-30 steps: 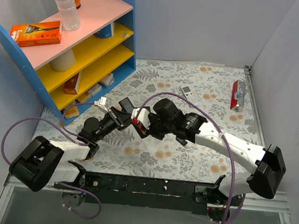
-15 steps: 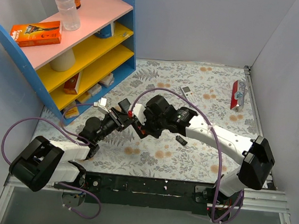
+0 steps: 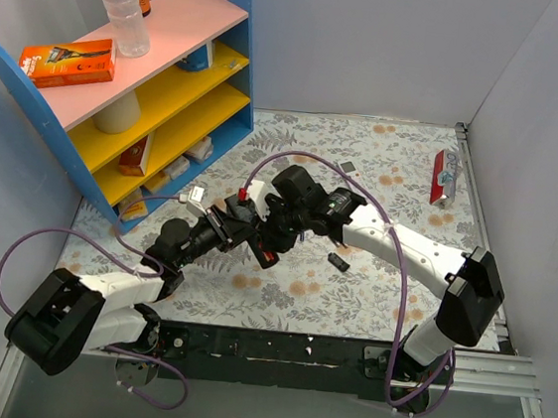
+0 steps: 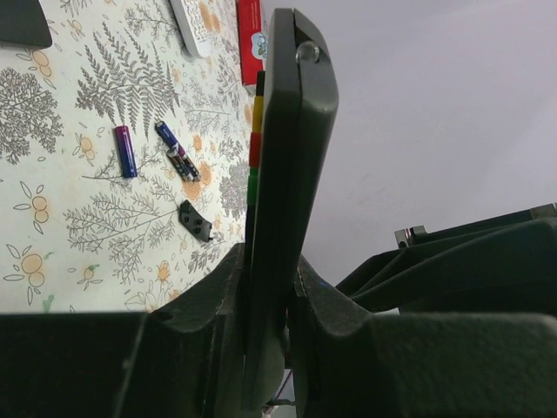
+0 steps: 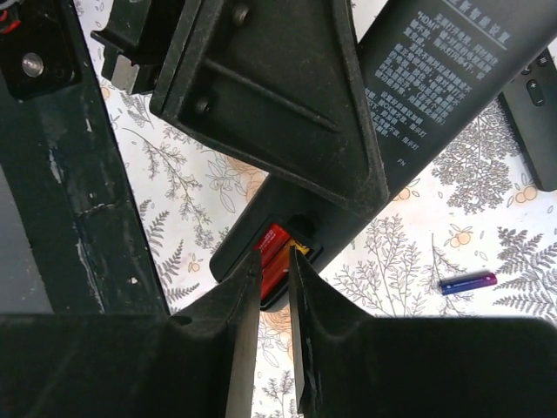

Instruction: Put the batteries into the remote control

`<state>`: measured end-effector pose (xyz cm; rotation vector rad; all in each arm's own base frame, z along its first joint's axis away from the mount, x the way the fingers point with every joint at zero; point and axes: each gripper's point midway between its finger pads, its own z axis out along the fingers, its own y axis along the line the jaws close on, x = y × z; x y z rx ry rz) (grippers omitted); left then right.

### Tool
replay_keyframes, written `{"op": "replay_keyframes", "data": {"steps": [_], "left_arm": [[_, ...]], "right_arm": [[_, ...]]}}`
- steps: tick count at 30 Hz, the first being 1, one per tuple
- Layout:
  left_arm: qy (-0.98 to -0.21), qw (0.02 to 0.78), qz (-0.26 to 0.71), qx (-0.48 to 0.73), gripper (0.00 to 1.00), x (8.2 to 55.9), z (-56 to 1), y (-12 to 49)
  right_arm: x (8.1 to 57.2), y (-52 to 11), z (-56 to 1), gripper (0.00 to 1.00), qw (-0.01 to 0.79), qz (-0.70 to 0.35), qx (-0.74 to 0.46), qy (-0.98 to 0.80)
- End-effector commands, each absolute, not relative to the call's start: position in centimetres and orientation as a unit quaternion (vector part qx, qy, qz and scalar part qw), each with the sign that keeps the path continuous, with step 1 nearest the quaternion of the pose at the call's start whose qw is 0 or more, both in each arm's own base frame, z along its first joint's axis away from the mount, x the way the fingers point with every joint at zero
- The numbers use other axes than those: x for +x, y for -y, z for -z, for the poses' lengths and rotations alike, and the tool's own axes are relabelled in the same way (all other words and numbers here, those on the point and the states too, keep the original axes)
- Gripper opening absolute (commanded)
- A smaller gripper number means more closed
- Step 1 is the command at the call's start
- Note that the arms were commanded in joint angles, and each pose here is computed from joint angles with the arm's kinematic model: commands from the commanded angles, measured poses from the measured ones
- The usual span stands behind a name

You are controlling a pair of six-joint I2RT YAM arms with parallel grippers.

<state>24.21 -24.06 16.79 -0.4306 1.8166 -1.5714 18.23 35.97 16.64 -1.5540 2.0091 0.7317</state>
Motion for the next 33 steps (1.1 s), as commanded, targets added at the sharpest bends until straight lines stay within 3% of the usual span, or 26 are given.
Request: {"op": "replay_keyframes", "data": {"steps": [1,5,10,14,23,33], "left_arm": [[-0.615,0.344,0.700,-0.115,0.00,22.2,-25.6,25.3],[-0.646,0.365,0.657,-0.135,0.00,23.2,-23.1,24.7],[-0.668,0.382,0.612,-0.183,0.00,24.4,-19.5,23.3],[-0.679,0.383,0.594,-0.198,0.00,24.4,-17.6,22.7],[-0.694,0.393,0.570,-0.197,0.00,24.3,-16.1,22.1],[-0.700,0.387,0.568,-0.194,0.00,24.3,-15.8,22.3]], "right_arm": [[18.8,-36.1,-15.9,0.27,0.240,-0.273,-0.547,-0.754],[18.4,-36.0,-18.0,0.27,0.271,-0.295,-0.535,-0.743],[18.9,-34.2,-20.2,0.36,0.332,-0.283,-0.505,-0.745],[20.7,-30.6,-18.8,0.45,0.349,-0.242,-0.451,-0.785],[23.2,-21.4,-11.0,0.50,0.291,-0.119,-0.363,-0.877],[24.9,-20.4,-6.6,0.46,0.206,-0.056,-0.380,-0.900]]}}
